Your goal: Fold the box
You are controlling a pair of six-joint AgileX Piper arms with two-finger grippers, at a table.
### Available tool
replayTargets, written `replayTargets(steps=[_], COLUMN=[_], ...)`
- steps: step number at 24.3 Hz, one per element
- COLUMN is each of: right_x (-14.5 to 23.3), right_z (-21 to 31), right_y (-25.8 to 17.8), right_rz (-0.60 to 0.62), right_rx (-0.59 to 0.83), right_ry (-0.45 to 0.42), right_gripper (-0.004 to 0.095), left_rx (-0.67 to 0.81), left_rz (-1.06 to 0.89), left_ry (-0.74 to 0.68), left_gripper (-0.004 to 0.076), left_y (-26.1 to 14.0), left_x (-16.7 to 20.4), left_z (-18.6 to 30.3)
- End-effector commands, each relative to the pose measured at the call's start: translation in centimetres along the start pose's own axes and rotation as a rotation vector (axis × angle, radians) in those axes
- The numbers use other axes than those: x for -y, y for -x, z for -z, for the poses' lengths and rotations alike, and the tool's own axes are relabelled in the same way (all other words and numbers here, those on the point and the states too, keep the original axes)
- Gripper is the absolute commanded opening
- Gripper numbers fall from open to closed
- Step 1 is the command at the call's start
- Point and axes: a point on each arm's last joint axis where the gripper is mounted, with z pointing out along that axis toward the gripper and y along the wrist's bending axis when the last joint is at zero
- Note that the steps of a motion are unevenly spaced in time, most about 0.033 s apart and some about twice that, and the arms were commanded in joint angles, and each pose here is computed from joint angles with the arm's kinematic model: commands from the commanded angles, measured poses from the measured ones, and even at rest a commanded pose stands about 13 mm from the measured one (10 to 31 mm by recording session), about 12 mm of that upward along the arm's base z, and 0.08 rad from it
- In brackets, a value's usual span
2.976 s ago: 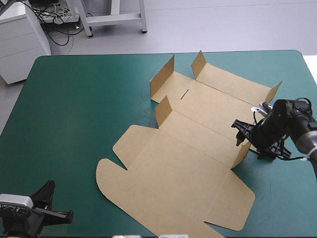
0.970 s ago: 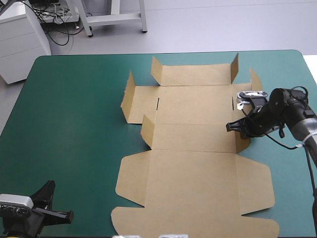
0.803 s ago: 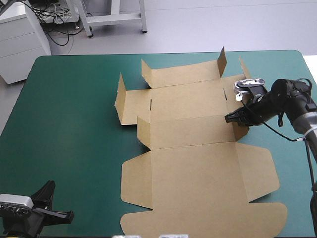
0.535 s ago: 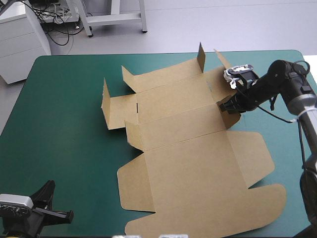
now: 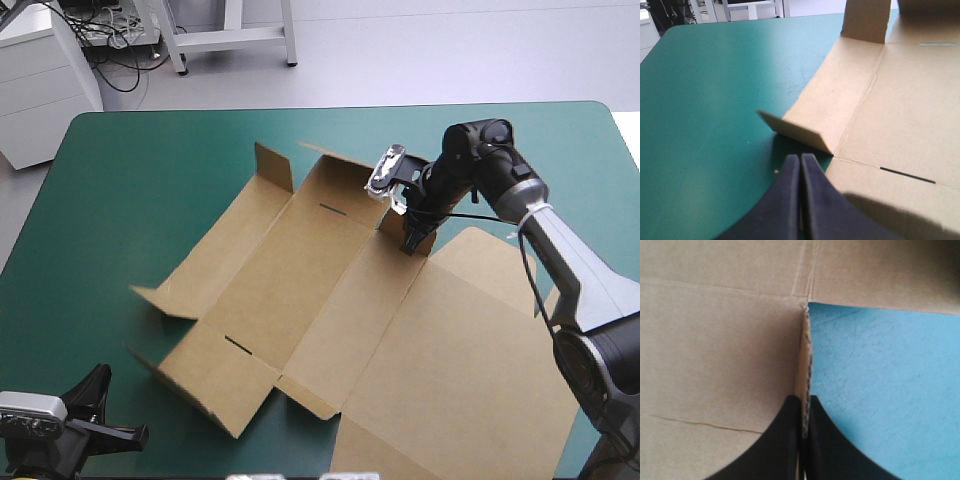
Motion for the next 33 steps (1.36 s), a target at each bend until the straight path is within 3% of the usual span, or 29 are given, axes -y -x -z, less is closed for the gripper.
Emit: replayTargets(steps=[1, 5, 9, 12, 16, 25, 29, 33], right_x=[-0.1, 0.3, -0.4, -0.8, -1.2, -1.6, -1.6, -1.6], right_z=[1.9, 0.8, -0.8, -0.8, -1.3, -2.3, -2.3, -2.2], right_y=[1.8, 3.9, 5.4, 6.4, 7.3, 8.0, 8.0, 8.1], right_rz=[0.149, 0.248, 0.348, 0.329, 0.412, 0.37, 0.367, 0.359], right_rx=[0.081, 0.187, 0.288, 0.367, 0.406, 0.468, 0.47, 0.48], right_ry=[-0.154, -0.261, -0.194, -0.201, -0.224, -0.159, -0.16, -0.161], right_gripper=[-0.0023, -0.0023, -0.0023, -0.0023, -0.0023, -0.001, 0.0107, 0.0381], left_rx=[0.109, 0.109, 0.109, 0.109, 0.109, 0.11, 0.111, 0.111], left_rz=[0.008, 0.008, 0.008, 0.008, 0.008, 0.005, 0.002, 0.002], left_ry=[-0.003, -0.003, -0.003, -0.003, -0.003, 0.0, 0.0, 0.0], left_gripper=[-0.0032, -0.0032, -0.0032, -0.0032, -0.0032, -0.0032, -0.0032, -0.0032], left_y=[1.2, 1.2, 1.2, 1.2, 1.2, 1.2, 1.2, 1.2], left_x=[0.1, 0.1, 0.1, 0.1, 0.1, 0.0, 0.0, 0.0], left_z=[0.7, 0.7, 0.7, 0.7, 0.7, 0.7, 0.7, 0.7])
